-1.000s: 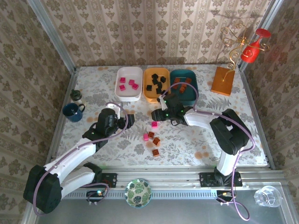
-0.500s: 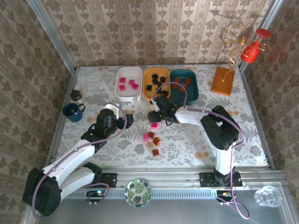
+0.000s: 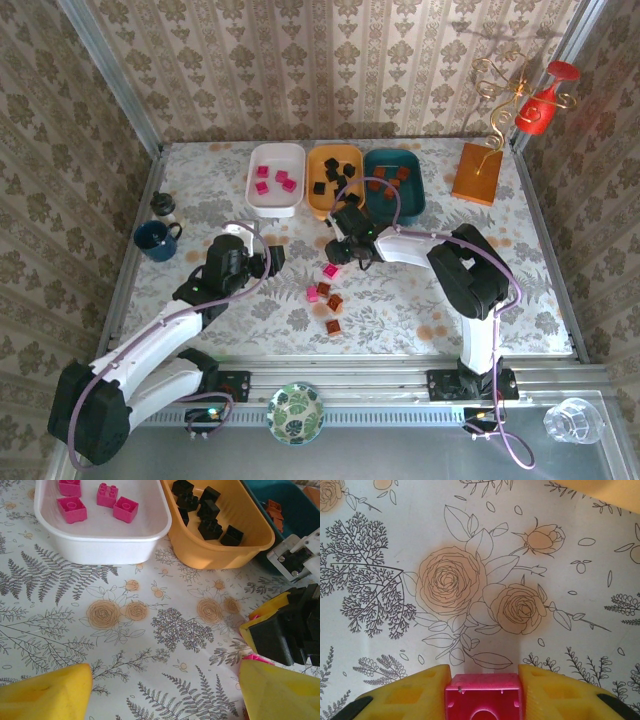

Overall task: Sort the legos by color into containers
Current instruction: Pick up the lego from the center of the table, then place the lego in the container.

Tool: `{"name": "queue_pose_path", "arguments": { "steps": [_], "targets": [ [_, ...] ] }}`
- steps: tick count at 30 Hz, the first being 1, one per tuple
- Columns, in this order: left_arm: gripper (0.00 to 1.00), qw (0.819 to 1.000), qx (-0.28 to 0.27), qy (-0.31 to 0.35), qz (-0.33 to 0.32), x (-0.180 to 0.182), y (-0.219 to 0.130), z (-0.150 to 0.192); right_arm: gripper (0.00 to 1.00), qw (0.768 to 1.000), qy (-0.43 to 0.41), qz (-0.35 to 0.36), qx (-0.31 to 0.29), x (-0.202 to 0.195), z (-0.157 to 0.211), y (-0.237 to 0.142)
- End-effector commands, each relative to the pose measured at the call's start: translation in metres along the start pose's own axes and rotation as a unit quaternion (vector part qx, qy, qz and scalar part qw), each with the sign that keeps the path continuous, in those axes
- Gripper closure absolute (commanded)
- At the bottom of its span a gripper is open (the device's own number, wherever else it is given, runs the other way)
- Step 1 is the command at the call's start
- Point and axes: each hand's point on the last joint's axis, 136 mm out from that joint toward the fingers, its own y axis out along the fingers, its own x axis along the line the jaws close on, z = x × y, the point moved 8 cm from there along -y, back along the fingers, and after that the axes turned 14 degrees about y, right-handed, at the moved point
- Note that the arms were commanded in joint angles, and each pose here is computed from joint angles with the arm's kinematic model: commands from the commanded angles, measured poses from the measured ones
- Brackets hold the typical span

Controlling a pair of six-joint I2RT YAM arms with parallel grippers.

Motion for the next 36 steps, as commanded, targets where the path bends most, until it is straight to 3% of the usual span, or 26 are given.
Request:
{"name": "queue_pose_path", "arguments": {
  "steps": [1, 6, 10, 13, 17, 26, 33, 36],
  "targets": [
    [0.22, 1.000, 0.006, 0.003, -0.010, 0.004, 0.000, 0.005, 0.61, 0.999, -0.006, 0.042, 0.012, -0.013, 0.007, -0.005],
    [0.21, 1.000, 0.006, 0.003, -0.010, 0.004, 0.000, 0.005, 0.62, 0.997, -0.022, 0.079, 0.006, -0.022, 0.011, -0.013],
    [0.22, 1.000, 0.006, 0.002, -0.011, 0.004, 0.000, 0.005, 0.63, 0.998, -0.013, 0.061, -0.015, -0.021, 0.006, -0.028],
    [0.21, 1.000, 0.006, 0.001, -0.016, 0.005, -0.001, 0.005, 0.63, 0.998, 0.000, 0.019, -0.054, -0.011, -0.009, -0.048],
    [0.21, 0.999, 0.008, -0.014, -0.043, 0.013, -0.001, 0.011, 0.62, 0.988, 0.032, -0.089, -0.118, 0.018, -0.042, -0.061],
    [0.21, 0.996, 0.006, -0.060, -0.067, 0.031, -0.012, 0.030, 0.62, 0.950, 0.122, -0.208, -0.200, 0.066, -0.123, -0.021],
    [0.21, 0.996, 0.003, -0.063, -0.066, 0.032, -0.023, 0.036, 0.61, 0.947, 0.135, -0.204, -0.209, 0.081, -0.162, 0.026],
    [0.20, 0.997, 0.005, -0.061, -0.055, 0.031, -0.023, 0.036, 0.52, 0.952, 0.132, -0.193, -0.198, 0.083, -0.175, 0.037]
  ]
}}
